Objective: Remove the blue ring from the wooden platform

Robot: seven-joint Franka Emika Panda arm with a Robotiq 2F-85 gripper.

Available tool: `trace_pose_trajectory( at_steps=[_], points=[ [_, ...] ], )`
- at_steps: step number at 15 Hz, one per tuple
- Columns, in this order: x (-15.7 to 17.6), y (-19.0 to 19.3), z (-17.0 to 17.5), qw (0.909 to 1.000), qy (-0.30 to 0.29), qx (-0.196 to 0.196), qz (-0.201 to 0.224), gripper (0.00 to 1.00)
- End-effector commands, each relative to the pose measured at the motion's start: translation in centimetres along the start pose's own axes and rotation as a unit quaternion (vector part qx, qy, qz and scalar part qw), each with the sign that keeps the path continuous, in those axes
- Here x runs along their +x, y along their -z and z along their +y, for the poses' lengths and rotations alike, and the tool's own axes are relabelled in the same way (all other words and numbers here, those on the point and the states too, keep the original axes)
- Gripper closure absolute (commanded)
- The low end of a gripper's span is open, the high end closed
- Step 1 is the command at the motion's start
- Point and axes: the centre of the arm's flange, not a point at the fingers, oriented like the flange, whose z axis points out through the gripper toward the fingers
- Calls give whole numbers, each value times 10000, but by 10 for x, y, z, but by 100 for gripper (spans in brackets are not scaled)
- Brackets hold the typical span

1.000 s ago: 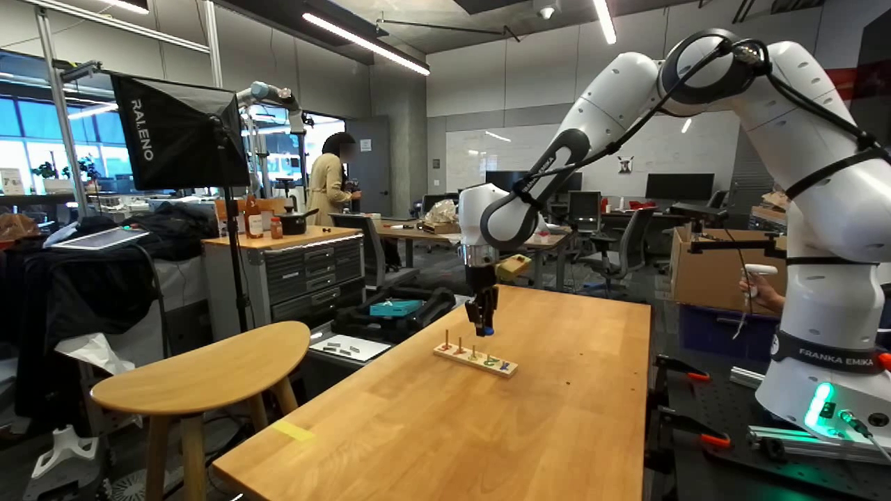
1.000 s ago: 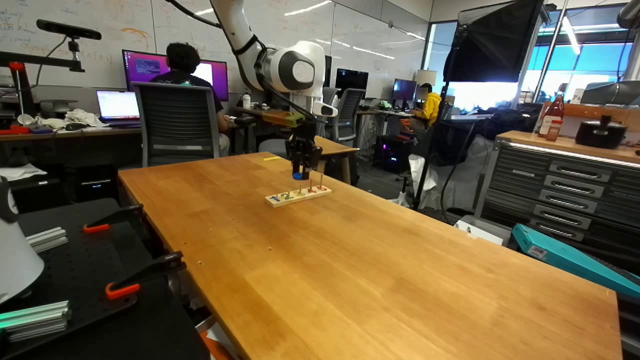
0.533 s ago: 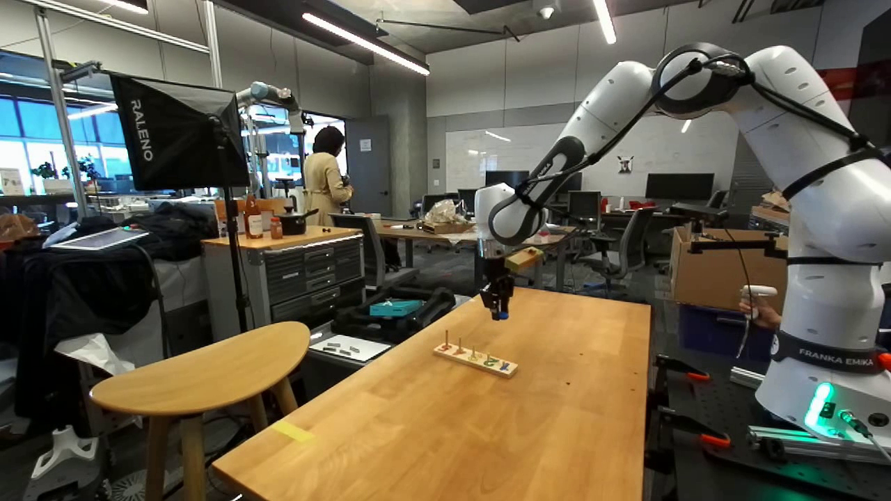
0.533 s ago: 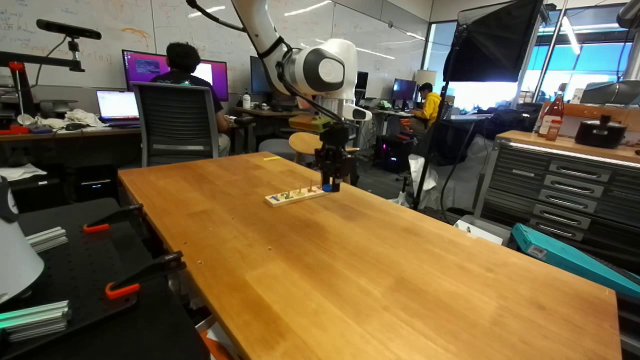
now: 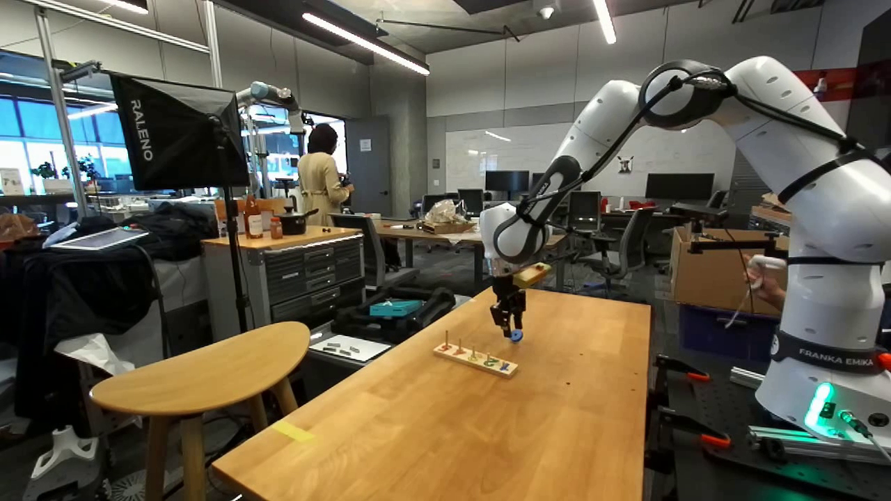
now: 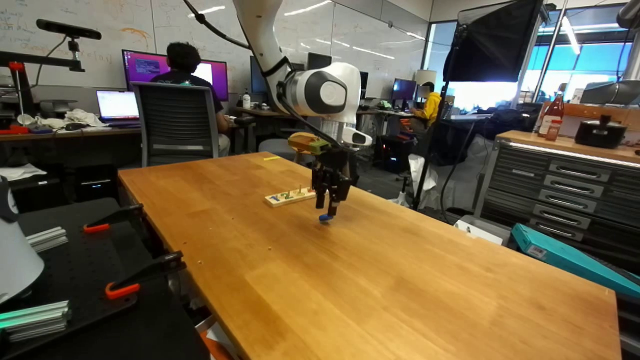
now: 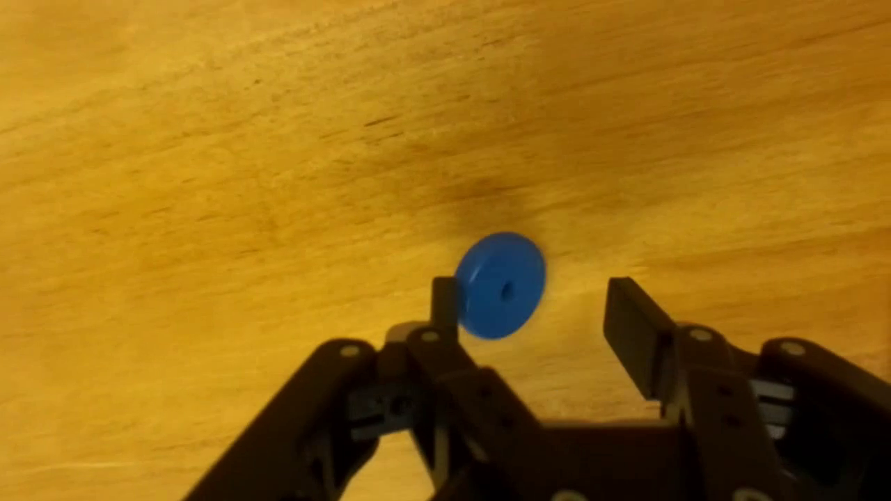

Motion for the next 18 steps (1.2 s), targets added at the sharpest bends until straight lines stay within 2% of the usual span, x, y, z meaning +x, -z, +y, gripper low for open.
trace_pose_trajectory(
  at_steps=[1,2,3,7,12,13,15,18],
  points=[
    [-20,48,-39,9993,281,154,193,8],
    [-24,74,-51,9979,504,204,356,1],
    [-29,89,-61,9959,699,214,528,0],
    [-61,172,-101,9852,1416,357,902,0],
    [-107,264,-110,9813,1682,380,853,0],
    [-84,233,-119,9830,1581,303,880,0],
    [-91,249,-117,9823,1584,306,947,0],
    [-88,232,-119,9834,1589,294,820,0]
  ],
)
